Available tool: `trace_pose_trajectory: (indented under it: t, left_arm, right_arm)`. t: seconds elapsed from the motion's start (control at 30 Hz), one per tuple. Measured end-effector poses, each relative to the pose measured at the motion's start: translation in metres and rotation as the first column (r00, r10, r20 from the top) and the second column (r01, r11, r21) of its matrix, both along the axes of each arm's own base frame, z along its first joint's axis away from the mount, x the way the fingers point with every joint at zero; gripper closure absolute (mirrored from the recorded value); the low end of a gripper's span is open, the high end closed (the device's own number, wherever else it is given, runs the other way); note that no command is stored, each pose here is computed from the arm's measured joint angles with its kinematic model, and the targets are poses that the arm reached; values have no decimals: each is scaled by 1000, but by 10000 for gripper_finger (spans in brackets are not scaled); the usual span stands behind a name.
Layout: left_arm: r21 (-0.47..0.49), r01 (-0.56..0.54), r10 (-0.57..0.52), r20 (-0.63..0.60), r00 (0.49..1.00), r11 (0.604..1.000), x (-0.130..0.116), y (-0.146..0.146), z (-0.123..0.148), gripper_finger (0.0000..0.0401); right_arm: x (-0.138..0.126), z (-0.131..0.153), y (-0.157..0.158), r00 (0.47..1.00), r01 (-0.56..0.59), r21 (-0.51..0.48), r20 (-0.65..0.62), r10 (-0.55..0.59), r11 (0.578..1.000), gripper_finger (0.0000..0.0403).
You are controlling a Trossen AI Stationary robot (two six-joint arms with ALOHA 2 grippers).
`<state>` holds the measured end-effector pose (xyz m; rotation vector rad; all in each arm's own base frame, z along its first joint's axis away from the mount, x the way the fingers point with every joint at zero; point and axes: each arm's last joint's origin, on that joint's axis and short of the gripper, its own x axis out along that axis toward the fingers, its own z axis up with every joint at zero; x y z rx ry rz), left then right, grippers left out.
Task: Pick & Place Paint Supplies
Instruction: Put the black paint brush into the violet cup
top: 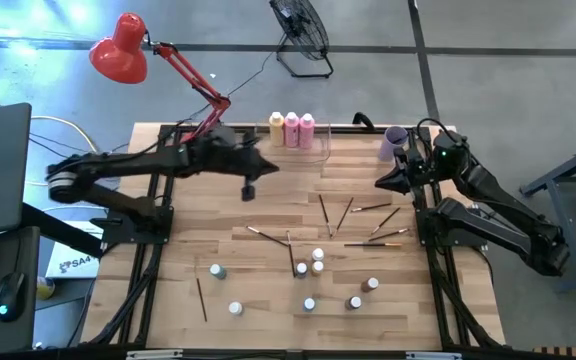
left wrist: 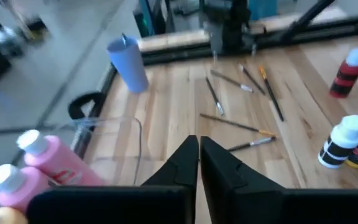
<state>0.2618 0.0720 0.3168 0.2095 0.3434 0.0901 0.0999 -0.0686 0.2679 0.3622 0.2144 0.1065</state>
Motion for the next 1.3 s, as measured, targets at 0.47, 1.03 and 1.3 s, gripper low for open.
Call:
trace_pose_trajectory:
  t: [0.47,1.03,1.3]
  left_arm:
    - [92,123,-143,254,957,988,-89,-30,-32,384]
    - [-98,110,-96,137,986,989,-99,-33,-57,384]
    - [-95,108,-95,136,986,990,-99,-33,-57,384]
  right_arm:
    - [1,0,-1,1000,-2,-12,4,3,1000,394]
    - [1,0,-2,1000,10,-73,5,-9,997,394]
    - [3,-2,-4,1000,9,-57,-10,-9,998,394]
